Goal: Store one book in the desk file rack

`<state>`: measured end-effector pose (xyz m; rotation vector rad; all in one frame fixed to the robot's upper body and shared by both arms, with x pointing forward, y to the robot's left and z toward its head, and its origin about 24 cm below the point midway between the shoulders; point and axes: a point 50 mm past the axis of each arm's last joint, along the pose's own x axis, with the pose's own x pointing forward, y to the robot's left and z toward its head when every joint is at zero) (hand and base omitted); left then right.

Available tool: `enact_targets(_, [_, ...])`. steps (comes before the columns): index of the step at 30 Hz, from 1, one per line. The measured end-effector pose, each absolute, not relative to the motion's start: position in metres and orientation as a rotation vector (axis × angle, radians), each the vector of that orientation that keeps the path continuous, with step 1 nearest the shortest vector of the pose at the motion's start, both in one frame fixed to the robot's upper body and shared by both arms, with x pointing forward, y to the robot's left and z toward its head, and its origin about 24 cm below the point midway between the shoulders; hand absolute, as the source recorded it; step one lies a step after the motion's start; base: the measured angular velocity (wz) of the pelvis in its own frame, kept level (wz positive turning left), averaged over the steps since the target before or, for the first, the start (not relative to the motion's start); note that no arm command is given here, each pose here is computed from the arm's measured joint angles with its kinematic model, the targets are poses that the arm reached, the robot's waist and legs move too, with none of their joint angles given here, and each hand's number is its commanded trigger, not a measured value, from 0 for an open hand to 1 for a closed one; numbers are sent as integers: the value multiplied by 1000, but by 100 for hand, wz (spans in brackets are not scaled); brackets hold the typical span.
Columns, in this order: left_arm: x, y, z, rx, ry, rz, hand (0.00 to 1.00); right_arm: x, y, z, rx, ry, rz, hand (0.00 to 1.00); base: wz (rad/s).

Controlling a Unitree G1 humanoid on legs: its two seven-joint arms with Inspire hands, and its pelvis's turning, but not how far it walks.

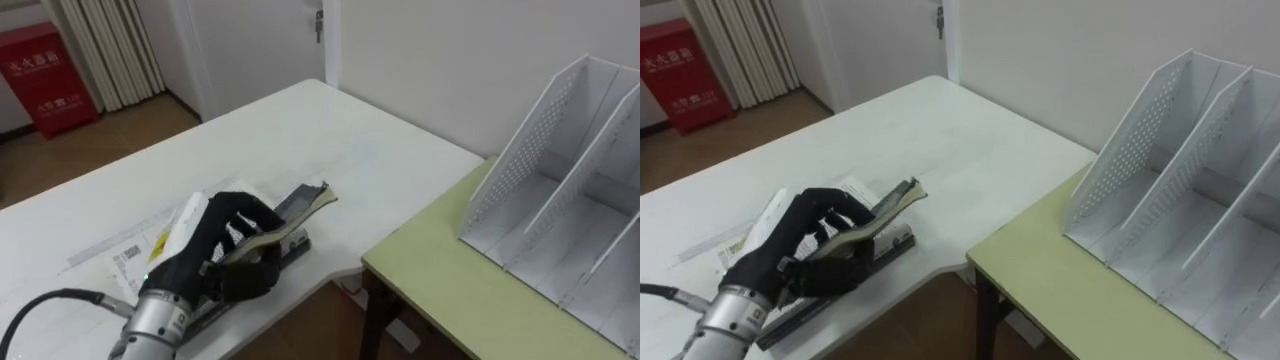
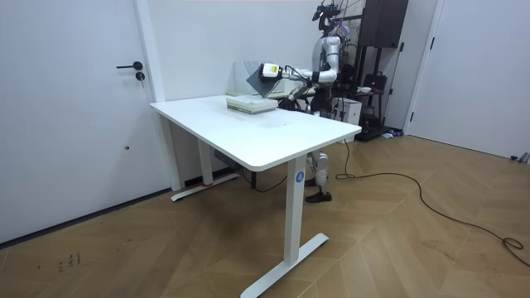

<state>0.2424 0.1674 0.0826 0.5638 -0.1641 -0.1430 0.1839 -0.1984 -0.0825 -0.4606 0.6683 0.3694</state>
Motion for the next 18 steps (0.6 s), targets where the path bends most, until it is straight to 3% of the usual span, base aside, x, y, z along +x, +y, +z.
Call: enact_targets(18, [237,158,96,68,-239,-384,100,213,-160,4,-522,278,757,0,-3])
